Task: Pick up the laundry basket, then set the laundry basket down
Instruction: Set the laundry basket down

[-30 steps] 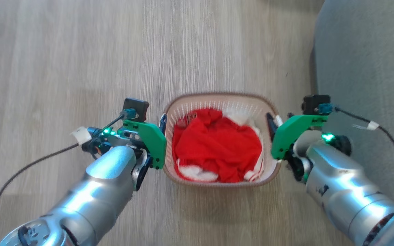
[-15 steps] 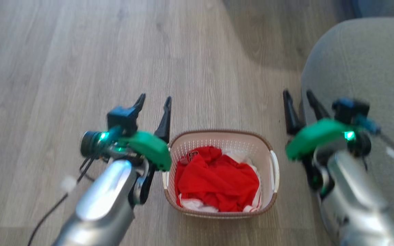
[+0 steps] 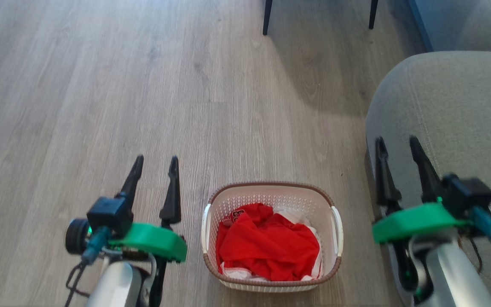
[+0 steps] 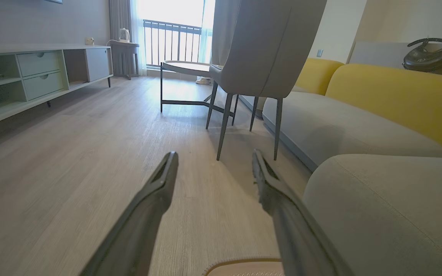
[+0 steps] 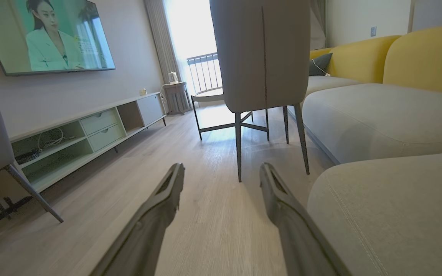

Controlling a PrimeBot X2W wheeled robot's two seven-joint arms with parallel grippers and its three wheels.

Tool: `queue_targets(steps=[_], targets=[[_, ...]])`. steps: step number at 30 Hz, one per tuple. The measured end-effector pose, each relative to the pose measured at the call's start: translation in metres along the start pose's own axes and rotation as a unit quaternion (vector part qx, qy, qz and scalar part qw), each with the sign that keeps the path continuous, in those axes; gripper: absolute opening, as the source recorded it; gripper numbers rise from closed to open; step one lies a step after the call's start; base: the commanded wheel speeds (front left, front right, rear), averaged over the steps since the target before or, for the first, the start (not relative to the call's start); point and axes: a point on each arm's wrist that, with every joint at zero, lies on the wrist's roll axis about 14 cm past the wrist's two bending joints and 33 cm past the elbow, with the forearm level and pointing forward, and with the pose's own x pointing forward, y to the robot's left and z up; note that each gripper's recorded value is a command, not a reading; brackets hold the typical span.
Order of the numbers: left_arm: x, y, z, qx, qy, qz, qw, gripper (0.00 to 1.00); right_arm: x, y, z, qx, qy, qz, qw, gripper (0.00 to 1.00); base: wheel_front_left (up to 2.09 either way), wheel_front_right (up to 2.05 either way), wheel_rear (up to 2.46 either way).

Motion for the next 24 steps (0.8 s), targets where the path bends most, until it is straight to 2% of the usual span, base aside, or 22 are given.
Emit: queue_targets(steps=[7,24], targets=[[-0.018,-0.001,-0.015,0.018,0.024,-0.002,1.0,1.0,-0.038,-0.017,-0.022,-0.004,0.041,-0.04,0.998,1.0,0.0,0.0,0.0],[-0.023,0.0,-0.029,0.009,0.047,-0.004,0.999,1.0,-0.043,-0.022,-0.029,-0.004,0.053,-0.049,0.997,1.0,0.0,0.0,0.0]])
